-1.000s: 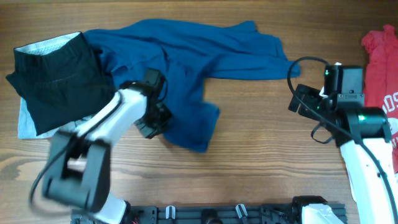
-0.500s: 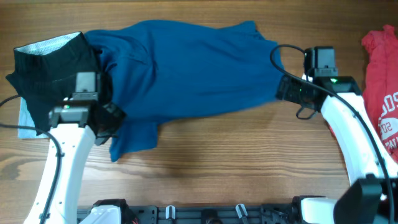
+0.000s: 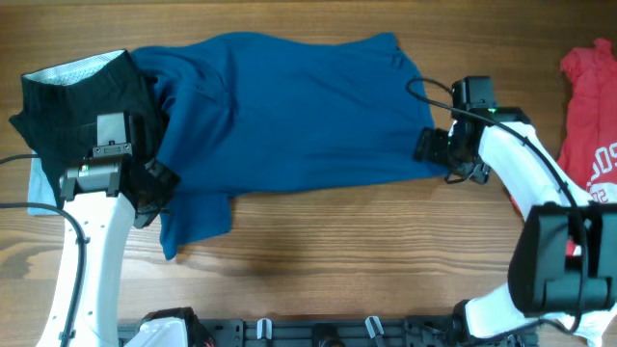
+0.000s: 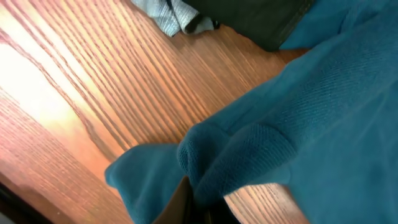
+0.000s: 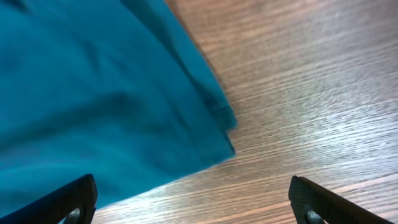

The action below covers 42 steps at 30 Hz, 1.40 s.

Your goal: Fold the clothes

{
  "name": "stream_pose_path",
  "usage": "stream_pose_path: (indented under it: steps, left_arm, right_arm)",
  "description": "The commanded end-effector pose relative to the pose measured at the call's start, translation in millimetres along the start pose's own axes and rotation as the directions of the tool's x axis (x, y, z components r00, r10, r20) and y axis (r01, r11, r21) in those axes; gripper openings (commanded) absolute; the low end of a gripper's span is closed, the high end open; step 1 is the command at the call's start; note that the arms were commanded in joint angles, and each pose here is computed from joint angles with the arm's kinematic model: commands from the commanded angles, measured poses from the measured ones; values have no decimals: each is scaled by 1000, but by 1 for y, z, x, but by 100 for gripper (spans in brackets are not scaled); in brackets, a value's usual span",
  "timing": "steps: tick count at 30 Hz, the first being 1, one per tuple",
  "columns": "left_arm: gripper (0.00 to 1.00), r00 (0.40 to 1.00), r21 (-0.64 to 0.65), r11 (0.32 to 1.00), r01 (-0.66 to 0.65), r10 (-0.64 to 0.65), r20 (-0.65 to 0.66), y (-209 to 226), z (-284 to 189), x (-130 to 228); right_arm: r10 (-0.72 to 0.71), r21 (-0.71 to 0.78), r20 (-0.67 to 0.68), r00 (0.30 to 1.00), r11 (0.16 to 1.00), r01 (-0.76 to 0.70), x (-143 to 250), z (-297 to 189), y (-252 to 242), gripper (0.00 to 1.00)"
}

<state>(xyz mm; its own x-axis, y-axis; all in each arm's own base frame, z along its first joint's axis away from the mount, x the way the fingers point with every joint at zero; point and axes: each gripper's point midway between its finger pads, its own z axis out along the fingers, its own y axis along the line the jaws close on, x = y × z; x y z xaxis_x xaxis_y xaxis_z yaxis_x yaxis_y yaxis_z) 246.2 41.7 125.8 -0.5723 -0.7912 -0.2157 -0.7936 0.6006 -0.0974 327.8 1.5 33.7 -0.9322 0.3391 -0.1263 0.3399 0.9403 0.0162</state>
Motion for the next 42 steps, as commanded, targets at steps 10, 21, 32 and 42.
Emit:
stream_pose_path:
  steps: [10, 21, 32, 42]
  left_arm:
    - [4, 1000, -43, 999, -18, 18, 3, 4, 8, -5]
    - [4, 1000, -43, 999, -18, 18, 3, 4, 8, -5]
    - [5, 1000, -42, 999, -17, 17, 4, 4, 8, -5]
    - [5, 1000, -40, 999, -17, 17, 6, 3, 8, -5]
  right_arm:
    - [-126, -44, 22, 992, 991, 127, -15, 29, 12, 98]
    - [-153, -79, -103, 983, 986, 145, 8, 61, 16, 82]
    - [-153, -63, -190, 970, 988, 143, 38, -7, 3, 15]
    - [-134, -154, 155, 979, 975, 158, -27, -54, 28, 73]
